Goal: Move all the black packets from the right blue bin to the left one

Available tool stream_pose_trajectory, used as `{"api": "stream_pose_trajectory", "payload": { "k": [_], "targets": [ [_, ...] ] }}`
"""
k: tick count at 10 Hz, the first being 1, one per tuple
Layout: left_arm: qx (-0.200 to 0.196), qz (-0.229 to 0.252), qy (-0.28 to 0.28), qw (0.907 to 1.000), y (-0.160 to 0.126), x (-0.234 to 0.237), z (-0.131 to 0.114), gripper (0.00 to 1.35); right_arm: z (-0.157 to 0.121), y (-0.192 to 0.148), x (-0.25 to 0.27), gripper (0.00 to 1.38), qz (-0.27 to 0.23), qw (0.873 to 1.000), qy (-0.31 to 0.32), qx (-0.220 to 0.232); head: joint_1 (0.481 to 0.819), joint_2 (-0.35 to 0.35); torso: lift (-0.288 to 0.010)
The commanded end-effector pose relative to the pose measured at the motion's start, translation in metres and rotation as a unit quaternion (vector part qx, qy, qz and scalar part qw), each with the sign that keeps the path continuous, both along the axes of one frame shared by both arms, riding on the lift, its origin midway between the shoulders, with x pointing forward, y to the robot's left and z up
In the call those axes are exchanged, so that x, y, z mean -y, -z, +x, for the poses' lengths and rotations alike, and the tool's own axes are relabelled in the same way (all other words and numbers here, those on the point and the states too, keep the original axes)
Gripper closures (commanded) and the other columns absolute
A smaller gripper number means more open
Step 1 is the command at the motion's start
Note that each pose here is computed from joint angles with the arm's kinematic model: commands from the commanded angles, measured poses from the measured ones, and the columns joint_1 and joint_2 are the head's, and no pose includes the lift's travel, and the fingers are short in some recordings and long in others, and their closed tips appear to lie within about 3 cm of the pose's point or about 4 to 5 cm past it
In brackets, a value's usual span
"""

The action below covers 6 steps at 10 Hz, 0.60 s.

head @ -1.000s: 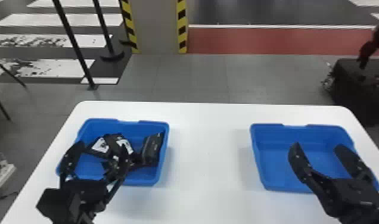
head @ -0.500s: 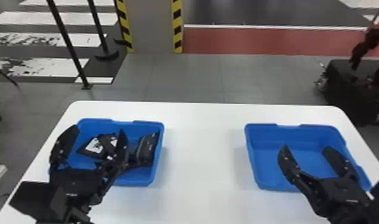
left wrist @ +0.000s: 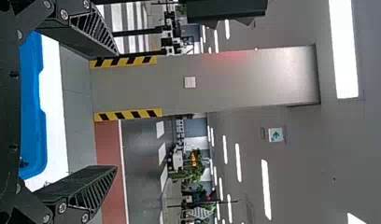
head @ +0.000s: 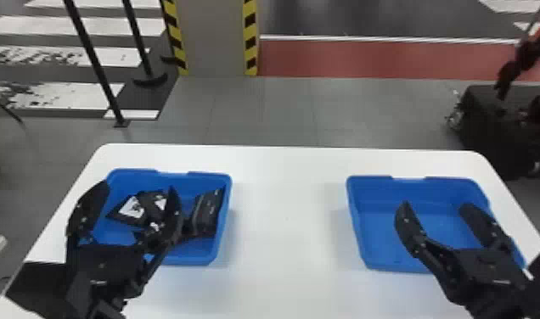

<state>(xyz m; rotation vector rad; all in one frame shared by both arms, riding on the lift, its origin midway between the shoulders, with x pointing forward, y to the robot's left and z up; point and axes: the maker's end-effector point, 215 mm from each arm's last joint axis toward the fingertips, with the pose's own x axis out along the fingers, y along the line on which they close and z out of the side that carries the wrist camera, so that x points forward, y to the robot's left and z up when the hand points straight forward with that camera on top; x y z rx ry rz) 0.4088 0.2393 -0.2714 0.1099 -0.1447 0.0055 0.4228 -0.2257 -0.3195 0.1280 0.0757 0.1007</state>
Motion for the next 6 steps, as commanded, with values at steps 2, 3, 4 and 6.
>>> {"api": "stream_pose_trajectory", "payload": {
  "k": [2,3,4,6],
  "targets": [
    [0.0,-0.002,-0.002,1.0,-0.0004,-0.0009,0.0022,0.17,0.0011,-0.0043,0.0001,0.09,-0.003,1.0,0.0,0.004,0.695,0.019,-0.11],
    [0.0,-0.002,-0.002,1.0,-0.0007,-0.0009,0.0029,0.17,0.0013,-0.0055,0.0008,0.1,-0.004,1.0,0.002,0.005,0.695,0.019,-0.11],
    [-0.002,-0.003,-0.001,1.0,0.0003,-0.0003,0.0023,0.17,0.0006,-0.0058,0.0008,0.1,-0.006,1.0,0.002,0.005,0.695,0.019,-0.11],
    [-0.002,-0.004,-0.001,1.0,0.0,-0.0004,0.0031,0.17,0.0016,-0.0095,0.0009,0.1,-0.006,1.0,0.003,0.008,0.695,0.018,-0.11]
  ]
}}
